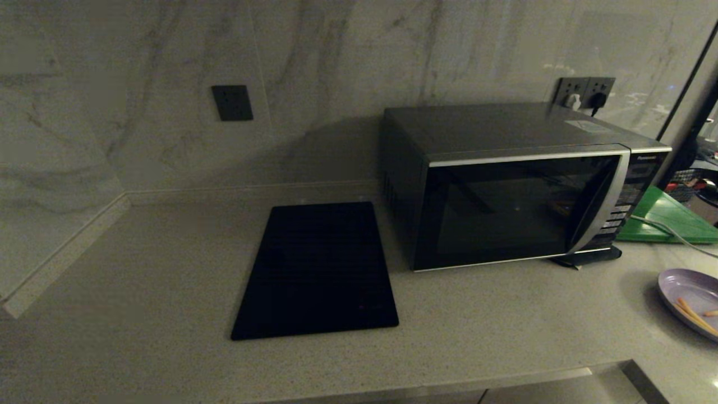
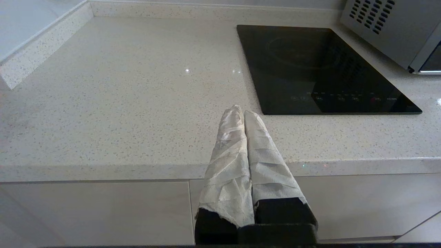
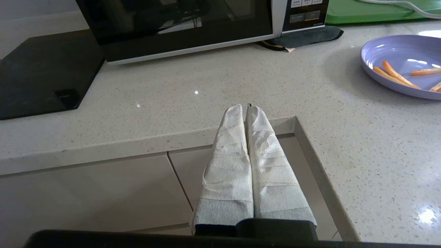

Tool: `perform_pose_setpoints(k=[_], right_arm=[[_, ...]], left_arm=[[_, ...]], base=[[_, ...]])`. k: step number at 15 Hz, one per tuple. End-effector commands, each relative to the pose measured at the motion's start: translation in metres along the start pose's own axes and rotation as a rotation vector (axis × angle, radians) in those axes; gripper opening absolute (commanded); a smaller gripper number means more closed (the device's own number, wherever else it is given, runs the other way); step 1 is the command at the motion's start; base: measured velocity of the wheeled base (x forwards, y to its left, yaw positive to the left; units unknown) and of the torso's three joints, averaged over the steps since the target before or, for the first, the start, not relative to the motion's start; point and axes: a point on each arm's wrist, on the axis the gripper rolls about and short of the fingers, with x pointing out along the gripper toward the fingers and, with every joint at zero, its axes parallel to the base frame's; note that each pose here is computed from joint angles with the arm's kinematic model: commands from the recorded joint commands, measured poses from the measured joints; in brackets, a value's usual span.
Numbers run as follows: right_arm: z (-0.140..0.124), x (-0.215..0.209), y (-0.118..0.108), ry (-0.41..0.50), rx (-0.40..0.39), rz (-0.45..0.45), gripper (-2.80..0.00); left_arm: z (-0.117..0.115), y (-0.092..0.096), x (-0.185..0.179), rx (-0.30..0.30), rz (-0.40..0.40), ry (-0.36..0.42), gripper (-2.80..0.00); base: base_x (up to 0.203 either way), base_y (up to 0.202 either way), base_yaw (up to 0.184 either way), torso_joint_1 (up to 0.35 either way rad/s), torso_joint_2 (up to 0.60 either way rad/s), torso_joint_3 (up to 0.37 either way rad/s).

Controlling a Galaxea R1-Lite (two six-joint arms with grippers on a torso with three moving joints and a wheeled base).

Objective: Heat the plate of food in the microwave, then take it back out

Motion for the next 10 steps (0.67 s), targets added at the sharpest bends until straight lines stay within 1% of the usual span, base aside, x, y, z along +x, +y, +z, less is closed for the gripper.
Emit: perform_pose_setpoints(k=[1,10], right_arm=[[-0.0007,0.0003,-0.0001,0.003,0.001,-0.001,-2.8],[-0.0009,0.0003,-0.0001,0.005,0.001,-0.001,-2.8]], left_arm=[[0.0001,0.0,0.0001,-0.001,0.001,0.001,-2.8],[0.0001,0.0,0.0001,-0.001,0.002,0.0,-2.8]], base=[[0.0,0.0,0.0,0.0,0.0,0.0],[0.0,0.0,0.0,0.0,0.0,0.0]])
